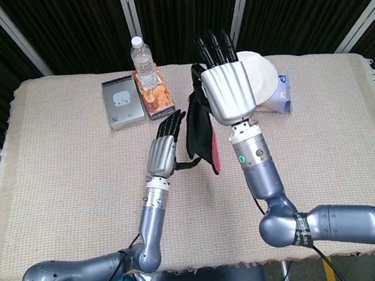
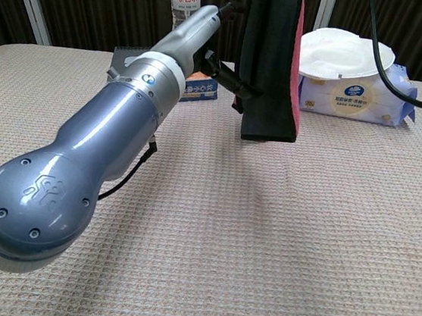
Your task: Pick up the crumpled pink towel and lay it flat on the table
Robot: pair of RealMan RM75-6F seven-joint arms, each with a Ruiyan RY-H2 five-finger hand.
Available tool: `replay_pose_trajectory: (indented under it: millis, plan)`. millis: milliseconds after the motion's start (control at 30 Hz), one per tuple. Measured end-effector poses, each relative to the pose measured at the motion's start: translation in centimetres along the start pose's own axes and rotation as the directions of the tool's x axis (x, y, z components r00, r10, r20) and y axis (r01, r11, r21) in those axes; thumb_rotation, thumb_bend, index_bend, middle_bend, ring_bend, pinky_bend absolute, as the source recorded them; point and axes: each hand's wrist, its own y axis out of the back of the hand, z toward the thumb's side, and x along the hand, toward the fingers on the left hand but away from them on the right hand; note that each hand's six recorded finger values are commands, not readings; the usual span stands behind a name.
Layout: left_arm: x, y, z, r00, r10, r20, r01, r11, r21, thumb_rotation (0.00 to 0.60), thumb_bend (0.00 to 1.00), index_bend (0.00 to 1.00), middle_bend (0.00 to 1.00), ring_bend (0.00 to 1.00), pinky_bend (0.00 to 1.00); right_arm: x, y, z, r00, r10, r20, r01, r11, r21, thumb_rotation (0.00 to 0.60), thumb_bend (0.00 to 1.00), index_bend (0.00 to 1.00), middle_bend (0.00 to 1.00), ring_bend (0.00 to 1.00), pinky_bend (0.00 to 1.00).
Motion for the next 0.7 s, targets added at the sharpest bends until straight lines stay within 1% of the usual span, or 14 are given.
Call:
replay_pose_trajectory:
  millis: [167, 367, 533, 700]
  plan:
    - [0.2, -0.5, 0.5, 1.000, 0.000, 0.010, 0.000, 1.000, 0.010, 0.600, 0.01, 0.00, 0.00, 0.00, 0.02, 0.2, 0.3, 0.4, 1.000, 0.002, -0.003, -0.002, 1.000, -0.017, 0.600, 0.47, 0.59, 0.14, 0.02, 0.00]
    - [0.7, -0.5, 0.3, 0.999, 0.031, 0.014, -0.032, 0.999, 0.035, 0.600, 0.06, 0.00, 0.00, 0.00, 0.02, 0.3, 0.8, 0.5, 1.000, -0.005, -0.008, 0.005, 1.000, -0.017, 0.600, 0.47, 0.59, 0.14, 0.02, 0.00]
    - [1.1, 0.1, -0.8, 0.998, 0.068, 0.007, -0.068, 0.996, 0.065, 0.600, 0.07, 0.00, 0.00, 0.00, 0.02, 0.5, 0.9, 0.3, 1.000, 0.001, 0.002, 0.000, 0.999, -0.033, 0.600, 0.48, 0.59, 0.14, 0.02, 0.00]
    - [2.0, 1.4, -2.9, 0.995, 0.094, -0.027, -0.092, 0.993, 0.073, 0.600, 0.08, 0.00, 0.00, 0.00, 0.02, 0.6, 1.1, 0.0, 1.000, -0.002, 0.004, 0.002, 1.000, -0.029, 0.600, 0.47, 0.59, 0.14, 0.02, 0.00]
